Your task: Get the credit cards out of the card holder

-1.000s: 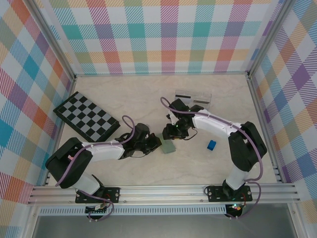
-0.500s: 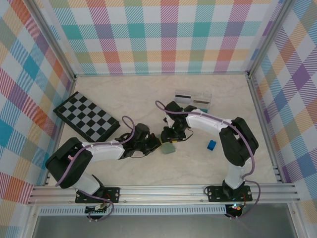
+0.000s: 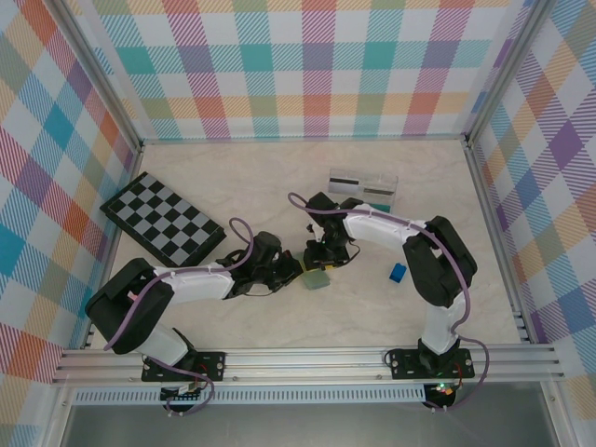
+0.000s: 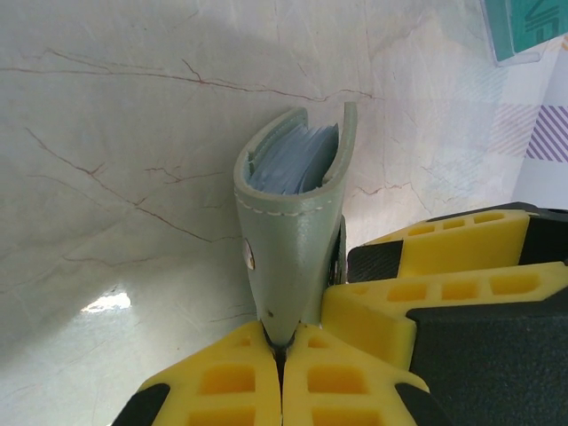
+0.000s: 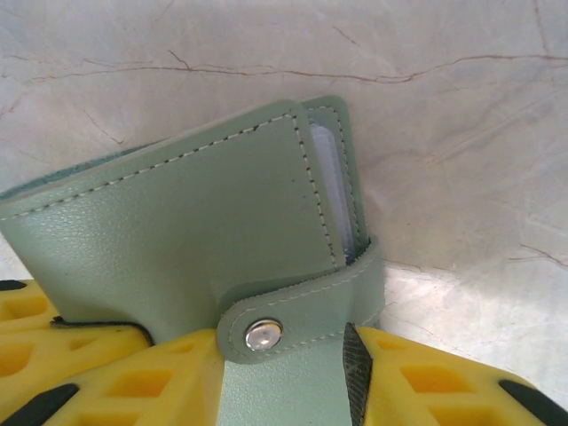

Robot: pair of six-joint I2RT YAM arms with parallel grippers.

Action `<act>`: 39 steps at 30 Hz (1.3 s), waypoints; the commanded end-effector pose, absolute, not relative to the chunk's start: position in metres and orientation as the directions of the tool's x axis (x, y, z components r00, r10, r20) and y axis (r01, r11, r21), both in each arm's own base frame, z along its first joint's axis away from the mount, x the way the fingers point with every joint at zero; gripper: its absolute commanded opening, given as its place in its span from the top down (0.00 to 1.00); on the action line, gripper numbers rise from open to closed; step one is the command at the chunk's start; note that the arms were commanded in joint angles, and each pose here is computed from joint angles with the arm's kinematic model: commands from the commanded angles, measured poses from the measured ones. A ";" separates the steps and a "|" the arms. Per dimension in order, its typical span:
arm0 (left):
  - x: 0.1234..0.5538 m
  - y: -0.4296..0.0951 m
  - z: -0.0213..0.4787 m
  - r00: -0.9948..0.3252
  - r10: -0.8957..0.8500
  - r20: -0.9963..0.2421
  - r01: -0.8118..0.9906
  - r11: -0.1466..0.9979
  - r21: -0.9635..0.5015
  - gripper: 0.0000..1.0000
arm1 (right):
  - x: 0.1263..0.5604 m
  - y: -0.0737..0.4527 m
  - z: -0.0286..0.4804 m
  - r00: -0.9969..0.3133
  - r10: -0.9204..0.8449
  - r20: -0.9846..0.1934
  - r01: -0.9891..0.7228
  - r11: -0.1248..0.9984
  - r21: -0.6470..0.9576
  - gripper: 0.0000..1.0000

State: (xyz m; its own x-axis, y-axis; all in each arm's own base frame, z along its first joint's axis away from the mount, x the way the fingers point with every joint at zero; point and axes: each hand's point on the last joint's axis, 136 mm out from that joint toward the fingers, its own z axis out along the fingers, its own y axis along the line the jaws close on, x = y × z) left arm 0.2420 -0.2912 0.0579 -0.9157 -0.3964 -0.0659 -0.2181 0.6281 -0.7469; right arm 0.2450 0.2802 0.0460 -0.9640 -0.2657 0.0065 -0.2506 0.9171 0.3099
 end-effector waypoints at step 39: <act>0.243 -0.246 0.072 -0.912 -0.375 -0.167 -0.237 0.813 -0.531 0.27 | 0.258 0.264 0.038 -0.977 -0.206 -0.060 -0.215 0.949 0.233 0.79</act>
